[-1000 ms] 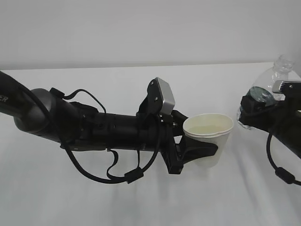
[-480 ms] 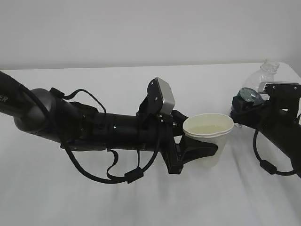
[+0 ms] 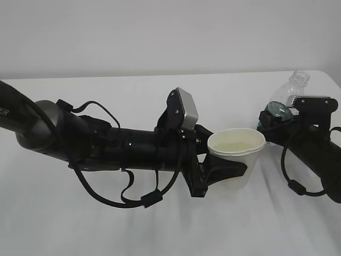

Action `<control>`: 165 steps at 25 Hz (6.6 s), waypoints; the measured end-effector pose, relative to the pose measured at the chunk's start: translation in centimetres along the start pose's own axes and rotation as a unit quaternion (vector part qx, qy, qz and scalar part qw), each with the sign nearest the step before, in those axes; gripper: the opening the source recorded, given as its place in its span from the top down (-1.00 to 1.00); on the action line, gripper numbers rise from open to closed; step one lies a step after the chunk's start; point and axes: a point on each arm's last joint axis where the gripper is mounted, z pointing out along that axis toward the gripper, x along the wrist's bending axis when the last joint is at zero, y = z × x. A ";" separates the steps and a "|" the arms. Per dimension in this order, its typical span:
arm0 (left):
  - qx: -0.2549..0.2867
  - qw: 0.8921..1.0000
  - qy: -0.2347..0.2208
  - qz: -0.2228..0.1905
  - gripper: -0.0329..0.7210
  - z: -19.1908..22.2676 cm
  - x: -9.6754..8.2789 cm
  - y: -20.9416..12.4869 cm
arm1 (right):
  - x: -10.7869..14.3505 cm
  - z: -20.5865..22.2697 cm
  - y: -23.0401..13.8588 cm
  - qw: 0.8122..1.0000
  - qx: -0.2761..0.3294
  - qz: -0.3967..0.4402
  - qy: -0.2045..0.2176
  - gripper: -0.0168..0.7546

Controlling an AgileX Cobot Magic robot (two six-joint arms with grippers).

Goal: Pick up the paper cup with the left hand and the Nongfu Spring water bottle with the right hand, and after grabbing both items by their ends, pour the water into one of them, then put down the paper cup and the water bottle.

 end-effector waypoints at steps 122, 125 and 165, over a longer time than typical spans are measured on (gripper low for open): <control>-0.039 0.985 0.158 -0.057 -0.18 -9.0 6.9 -0.9 | 1.8 -12.9 3.5 0.998 -0.003 -0.002 0.061 -0.58; -0.035 0.982 0.174 -0.071 -0.17 -10.3 7.1 -1.5 | 1.8 -12.9 3.5 0.998 -0.003 0.000 0.061 -0.58; -0.048 0.816 0.560 -0.137 -0.15 -20.8 6.3 -6.8 | 1.8 -12.9 3.5 0.998 -0.003 0.003 0.061 -0.57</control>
